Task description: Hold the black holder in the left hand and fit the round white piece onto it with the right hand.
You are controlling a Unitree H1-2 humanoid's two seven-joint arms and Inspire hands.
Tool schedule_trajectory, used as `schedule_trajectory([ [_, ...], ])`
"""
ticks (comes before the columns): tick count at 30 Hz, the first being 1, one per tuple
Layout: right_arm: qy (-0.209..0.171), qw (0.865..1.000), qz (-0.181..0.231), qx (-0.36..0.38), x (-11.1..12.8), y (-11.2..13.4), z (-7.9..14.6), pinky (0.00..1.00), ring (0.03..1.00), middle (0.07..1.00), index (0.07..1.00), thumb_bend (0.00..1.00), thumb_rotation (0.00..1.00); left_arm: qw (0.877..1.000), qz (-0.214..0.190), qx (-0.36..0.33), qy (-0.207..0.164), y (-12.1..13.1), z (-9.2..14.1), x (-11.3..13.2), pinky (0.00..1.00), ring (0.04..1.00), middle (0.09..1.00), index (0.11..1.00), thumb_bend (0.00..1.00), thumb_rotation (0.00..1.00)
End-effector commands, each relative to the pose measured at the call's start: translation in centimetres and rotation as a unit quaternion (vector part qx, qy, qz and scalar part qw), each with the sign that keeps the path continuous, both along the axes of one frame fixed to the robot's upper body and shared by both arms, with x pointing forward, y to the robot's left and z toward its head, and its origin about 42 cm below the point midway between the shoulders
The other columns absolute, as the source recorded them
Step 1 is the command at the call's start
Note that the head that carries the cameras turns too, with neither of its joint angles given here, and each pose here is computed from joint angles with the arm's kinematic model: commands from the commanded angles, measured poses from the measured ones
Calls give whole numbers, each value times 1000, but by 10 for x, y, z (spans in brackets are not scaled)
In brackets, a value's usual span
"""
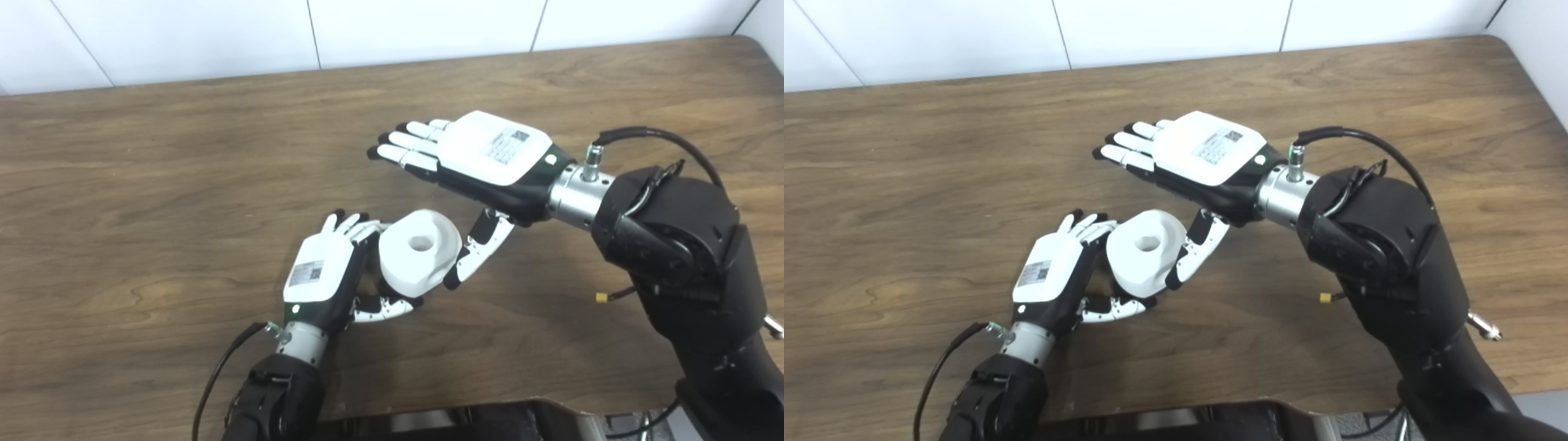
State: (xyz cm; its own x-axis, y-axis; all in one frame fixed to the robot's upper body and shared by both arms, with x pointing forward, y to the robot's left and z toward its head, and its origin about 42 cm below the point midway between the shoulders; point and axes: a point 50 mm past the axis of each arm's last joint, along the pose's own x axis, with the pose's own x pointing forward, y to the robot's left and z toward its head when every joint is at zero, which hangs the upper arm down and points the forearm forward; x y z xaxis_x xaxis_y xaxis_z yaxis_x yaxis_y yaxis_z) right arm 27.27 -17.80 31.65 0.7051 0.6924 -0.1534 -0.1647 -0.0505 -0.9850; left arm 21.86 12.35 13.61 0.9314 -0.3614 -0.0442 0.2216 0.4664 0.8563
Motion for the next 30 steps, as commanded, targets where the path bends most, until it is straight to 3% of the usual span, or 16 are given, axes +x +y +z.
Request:
schedule_trajectory([
  [1, -32, 999, -2, 11, 6, -3, 15, 950, 1000, 999, 1000, 1000, 462, 999, -2, 23, 28, -2, -3, -1, 1000, 922, 866, 925, 971, 288],
  [6, -35, 999, -10, 13, 12, -4, 17, 956, 1000, 1000, 1000, 1000, 490, 999, -3, 25, 39, -2, -2, -1, 1000, 951, 911, 995, 1000, 279],
  [14, -40, 999, -16, 17, 23, -3, 11, 942, 1000, 996, 1000, 1000, 499, 998, 0, 5, 58, 0, 0, -1, 1000, 977, 947, 1000, 1000, 272],
  [22, -40, 999, -21, 22, 31, -5, 7, 943, 1000, 995, 1000, 1000, 499, 994, 9, -36, 100, 8, 21, 5, 1000, 1000, 979, 1000, 1000, 315],
  [30, -38, 998, -30, 26, 37, -15, 6, 950, 1000, 994, 1000, 1000, 488, 992, 9, -32, 124, 33, 46, 18, 1000, 1000, 1000, 1000, 1000, 278],
])
